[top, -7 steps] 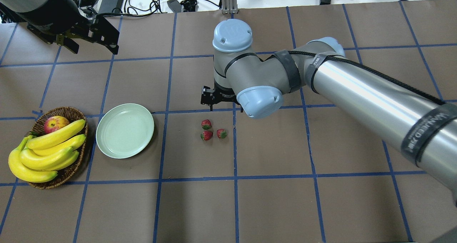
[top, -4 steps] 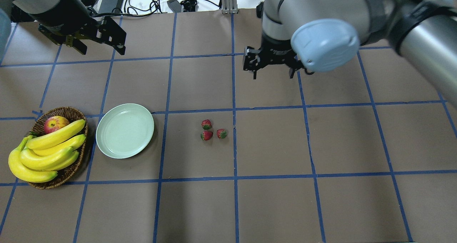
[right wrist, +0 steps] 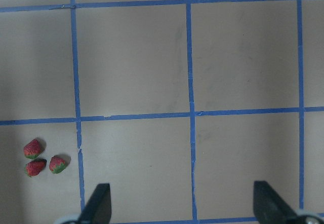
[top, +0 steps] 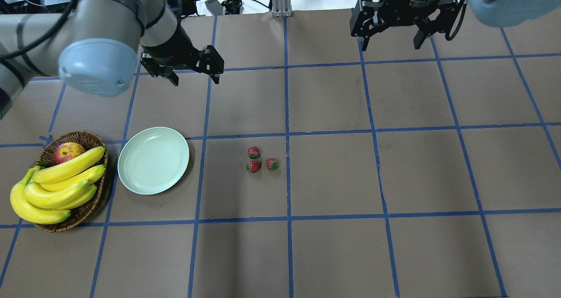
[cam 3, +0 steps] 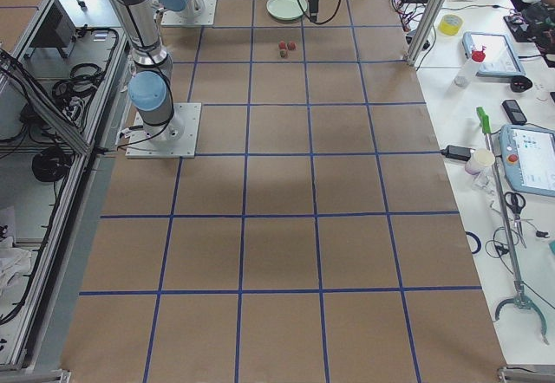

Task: Collect all strawberries into plate
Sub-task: 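Reach the left gripper to the strawberry group and grasp one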

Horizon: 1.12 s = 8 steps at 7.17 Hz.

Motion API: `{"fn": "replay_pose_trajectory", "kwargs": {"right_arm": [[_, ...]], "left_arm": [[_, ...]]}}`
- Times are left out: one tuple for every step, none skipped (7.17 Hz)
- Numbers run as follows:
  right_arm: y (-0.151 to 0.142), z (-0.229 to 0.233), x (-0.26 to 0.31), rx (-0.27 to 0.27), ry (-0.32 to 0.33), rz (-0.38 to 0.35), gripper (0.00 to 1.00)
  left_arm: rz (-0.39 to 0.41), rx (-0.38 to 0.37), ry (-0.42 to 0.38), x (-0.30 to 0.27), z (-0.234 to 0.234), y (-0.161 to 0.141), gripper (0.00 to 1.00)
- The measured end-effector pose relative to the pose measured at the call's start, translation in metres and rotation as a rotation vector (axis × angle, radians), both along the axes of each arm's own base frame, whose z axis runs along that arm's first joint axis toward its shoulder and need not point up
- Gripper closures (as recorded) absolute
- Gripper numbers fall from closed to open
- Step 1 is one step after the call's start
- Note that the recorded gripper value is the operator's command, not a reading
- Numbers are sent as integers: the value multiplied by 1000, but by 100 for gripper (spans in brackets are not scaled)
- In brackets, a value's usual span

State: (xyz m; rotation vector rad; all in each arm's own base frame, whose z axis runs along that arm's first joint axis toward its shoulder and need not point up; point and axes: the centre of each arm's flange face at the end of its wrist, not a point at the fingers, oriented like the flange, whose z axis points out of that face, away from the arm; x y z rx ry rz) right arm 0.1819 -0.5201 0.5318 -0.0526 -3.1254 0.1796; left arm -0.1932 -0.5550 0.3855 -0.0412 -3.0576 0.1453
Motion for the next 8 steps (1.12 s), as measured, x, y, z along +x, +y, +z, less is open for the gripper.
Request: {"fn": "replay_pose_trajectory", "kwargs": {"right_arm": [[4, 2, -1, -5, -3, -6, 0], [8, 5, -1, -11, -9, -10, 0], [11, 7, -2, -15, -14, -13, 0], [13, 9, -3, -16, -14, -14, 0], [15, 10, -4, -19, -12, -15, 0], [14, 10, -5, -23, -10, -21, 0], [13, 10, -9, -24, -9, -34, 0], [11, 10, -16, -22, -8, -49, 0]], "left_arm": [[17, 21, 1, -22, -35, -5, 4], [40, 51, -4, -43, -67, -5, 6], [67, 88, -11, -57, -95, -4, 6], [90, 123, -17, -63, -120, -1, 6], [105, 156, -24, -65, -142, 6, 6], [122, 184, -32, -65, -164, 14, 6], [153, 199, -34, -64, -181, 19, 7], [181, 209, -34, -66, -190, 21, 19]]}}
